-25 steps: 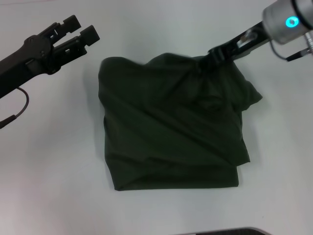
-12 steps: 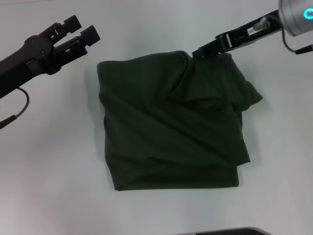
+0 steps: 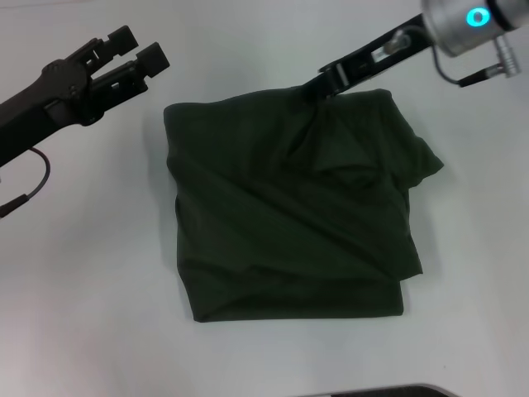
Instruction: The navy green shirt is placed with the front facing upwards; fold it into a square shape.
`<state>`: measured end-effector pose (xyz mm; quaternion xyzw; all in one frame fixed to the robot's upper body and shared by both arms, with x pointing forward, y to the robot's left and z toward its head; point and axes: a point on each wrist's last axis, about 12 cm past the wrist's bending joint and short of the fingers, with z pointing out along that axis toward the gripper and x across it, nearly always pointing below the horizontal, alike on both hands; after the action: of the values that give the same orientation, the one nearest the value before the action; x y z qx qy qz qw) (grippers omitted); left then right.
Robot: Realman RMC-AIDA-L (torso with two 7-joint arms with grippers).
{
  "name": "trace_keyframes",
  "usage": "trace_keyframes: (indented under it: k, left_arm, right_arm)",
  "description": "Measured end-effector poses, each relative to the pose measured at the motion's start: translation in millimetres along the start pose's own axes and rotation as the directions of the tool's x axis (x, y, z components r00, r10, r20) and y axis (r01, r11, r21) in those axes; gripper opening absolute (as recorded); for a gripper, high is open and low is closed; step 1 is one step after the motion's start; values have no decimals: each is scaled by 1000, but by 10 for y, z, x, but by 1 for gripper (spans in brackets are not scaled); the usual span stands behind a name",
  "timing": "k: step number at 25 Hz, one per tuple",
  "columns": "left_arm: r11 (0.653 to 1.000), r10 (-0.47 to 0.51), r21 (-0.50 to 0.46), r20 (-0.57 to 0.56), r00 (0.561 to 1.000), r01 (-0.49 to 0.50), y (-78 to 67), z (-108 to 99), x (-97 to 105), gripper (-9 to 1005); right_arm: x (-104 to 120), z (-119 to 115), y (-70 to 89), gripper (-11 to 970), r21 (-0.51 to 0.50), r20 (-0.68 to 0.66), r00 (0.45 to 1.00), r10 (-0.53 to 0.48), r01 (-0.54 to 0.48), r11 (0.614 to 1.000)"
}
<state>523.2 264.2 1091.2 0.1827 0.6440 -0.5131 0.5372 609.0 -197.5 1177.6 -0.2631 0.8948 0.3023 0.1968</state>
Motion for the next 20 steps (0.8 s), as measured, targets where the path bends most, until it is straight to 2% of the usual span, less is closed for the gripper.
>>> trace_keyframes:
  k: [9,20]
  left_arm:
    - [1000,2,-2,2,1000,-2,1,-1,3,918]
    - [1000,5,-4,2,1000,-5,1,-3,8,918]
  right_arm:
    - [-29,426,137,518,-38,-125,991,-49,44,998]
    - [6,446,65,519,-15,-128,992,-20,18,1000]
